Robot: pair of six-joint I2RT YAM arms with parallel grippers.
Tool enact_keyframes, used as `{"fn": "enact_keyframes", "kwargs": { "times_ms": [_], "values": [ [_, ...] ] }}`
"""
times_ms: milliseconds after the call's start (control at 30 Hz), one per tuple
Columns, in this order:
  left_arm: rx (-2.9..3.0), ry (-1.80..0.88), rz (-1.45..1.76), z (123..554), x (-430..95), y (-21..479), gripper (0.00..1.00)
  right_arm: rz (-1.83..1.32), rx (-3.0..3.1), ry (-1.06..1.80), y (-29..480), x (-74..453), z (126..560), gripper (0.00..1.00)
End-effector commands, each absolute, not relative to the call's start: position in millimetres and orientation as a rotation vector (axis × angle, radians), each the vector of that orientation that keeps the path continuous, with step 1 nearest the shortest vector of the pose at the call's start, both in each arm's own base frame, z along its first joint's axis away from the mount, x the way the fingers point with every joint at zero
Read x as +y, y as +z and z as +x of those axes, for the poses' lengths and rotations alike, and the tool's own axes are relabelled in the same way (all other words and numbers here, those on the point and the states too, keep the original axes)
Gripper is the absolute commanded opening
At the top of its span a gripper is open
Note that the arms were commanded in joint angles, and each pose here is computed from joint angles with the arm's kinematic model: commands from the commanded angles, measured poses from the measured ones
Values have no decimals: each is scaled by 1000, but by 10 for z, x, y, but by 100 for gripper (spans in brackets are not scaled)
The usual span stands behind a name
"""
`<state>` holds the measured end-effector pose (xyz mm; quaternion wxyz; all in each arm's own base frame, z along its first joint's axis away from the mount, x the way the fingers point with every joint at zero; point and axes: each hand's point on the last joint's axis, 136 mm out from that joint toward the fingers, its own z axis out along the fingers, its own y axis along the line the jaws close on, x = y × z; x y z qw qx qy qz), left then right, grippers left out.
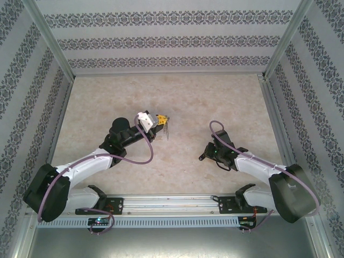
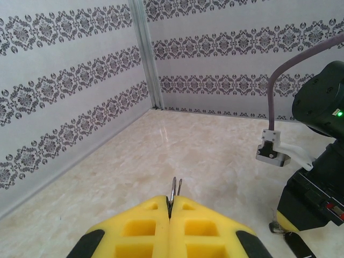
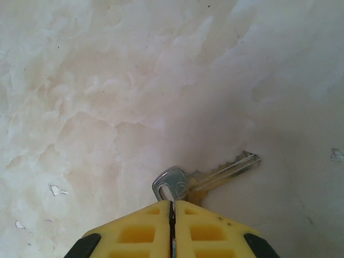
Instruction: Put the keys on the keyring
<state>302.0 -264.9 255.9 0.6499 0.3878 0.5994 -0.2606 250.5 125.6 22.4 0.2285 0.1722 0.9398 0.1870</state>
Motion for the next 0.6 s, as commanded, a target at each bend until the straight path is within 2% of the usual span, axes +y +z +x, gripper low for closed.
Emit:
{"fn": "enact_keyframes", "kwargs": {
  "times_ms": [0, 167, 333, 567],
  "values": [
    [1276, -630, 878, 2948, -2734, 2770, 0, 467, 2567, 526, 295, 1295, 2548, 8],
    [1276, -634, 881, 2952, -2750, 2766, 0, 454, 2568, 532, 298, 1306, 2548, 0],
    [1265, -645, 903, 2922, -2775, 2770, 0, 367, 2549, 568, 397, 1377, 2596, 0],
    [1286, -670, 920, 2902, -2812, 2762, 0, 76, 2298, 781, 1083, 1650, 2813, 0]
  ]
}}
